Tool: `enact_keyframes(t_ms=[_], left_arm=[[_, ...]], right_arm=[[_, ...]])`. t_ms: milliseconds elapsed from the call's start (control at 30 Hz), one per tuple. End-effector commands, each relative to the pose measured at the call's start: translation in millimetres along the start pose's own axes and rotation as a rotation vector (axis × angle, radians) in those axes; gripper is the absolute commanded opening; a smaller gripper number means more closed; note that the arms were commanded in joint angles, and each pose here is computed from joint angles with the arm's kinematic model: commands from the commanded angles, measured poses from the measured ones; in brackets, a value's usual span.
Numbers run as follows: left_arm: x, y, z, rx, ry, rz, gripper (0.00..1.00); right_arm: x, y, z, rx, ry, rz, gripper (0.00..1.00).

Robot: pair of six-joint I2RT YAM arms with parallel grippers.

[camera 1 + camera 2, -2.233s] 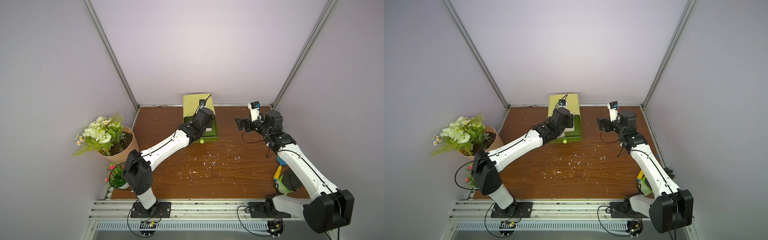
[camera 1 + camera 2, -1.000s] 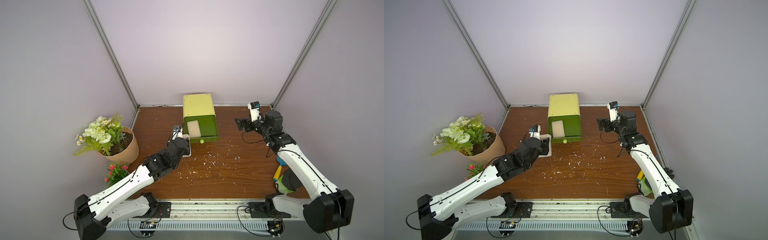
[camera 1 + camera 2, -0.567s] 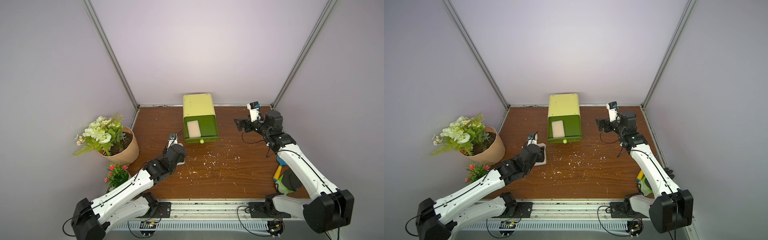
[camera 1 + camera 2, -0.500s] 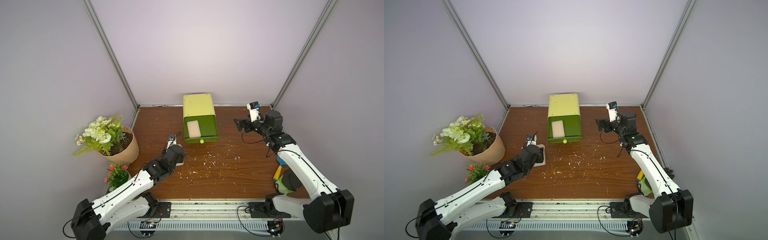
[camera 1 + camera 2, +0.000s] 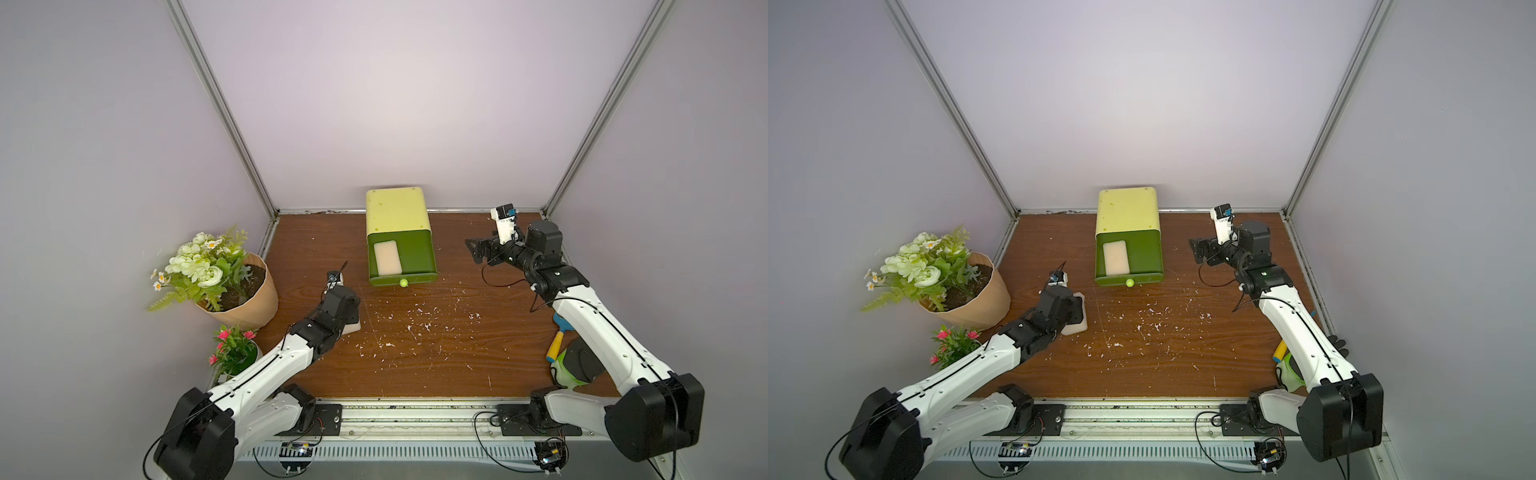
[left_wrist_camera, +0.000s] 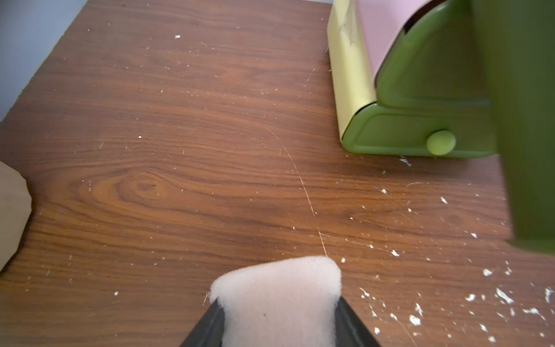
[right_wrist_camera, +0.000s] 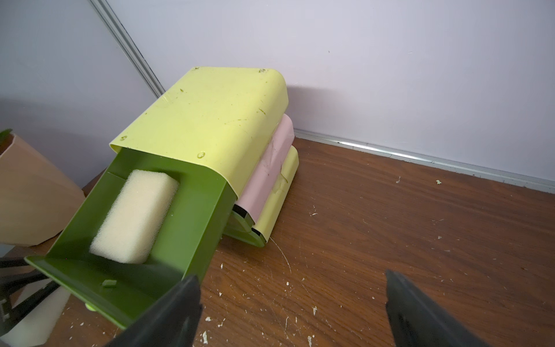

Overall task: Take the sponge out of the drawer
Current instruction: Place the sponge at the center of the board.

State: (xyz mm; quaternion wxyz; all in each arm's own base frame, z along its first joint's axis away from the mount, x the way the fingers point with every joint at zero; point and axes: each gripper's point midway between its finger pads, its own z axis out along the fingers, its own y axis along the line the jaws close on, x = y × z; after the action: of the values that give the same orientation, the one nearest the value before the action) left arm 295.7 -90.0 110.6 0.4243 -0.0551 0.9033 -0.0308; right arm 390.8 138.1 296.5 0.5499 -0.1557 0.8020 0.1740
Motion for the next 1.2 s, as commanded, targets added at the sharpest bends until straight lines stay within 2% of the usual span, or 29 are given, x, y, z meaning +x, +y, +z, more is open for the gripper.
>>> enact_keyframes(t_ms=[0,333,700,967,1167], left_arm=[[-10.2,-7.0,8.5,0.042,-0.016,0.015,0.56],[-2.7,-5.8,46.8,-0.009,0.065,0.085,0.59],[6.5,-6.0,66.4,-0.019,0.100,0.121,0.60],[16.5,-1.9,79.4,-0.033,0.145,0.124,0.75],[10.0,-1.7,74.7,-0.030,0.124,0.111,0.84]], right_arm=[[-17.9,4.5,-2.9,-0.026,-0.054,-0.010,0.99],[-15.5,6.2,1.2,-0.042,-0.038,-0.015,0.99],[-11.1,7.1,5.5,-0.053,-0.017,-0.021,0.99],[-10.8,8.9,5.3,-0.064,-0.015,-0.019,0.99],[-12.8,14.7,4.1,-0.093,-0.019,-0.016,0.99]])
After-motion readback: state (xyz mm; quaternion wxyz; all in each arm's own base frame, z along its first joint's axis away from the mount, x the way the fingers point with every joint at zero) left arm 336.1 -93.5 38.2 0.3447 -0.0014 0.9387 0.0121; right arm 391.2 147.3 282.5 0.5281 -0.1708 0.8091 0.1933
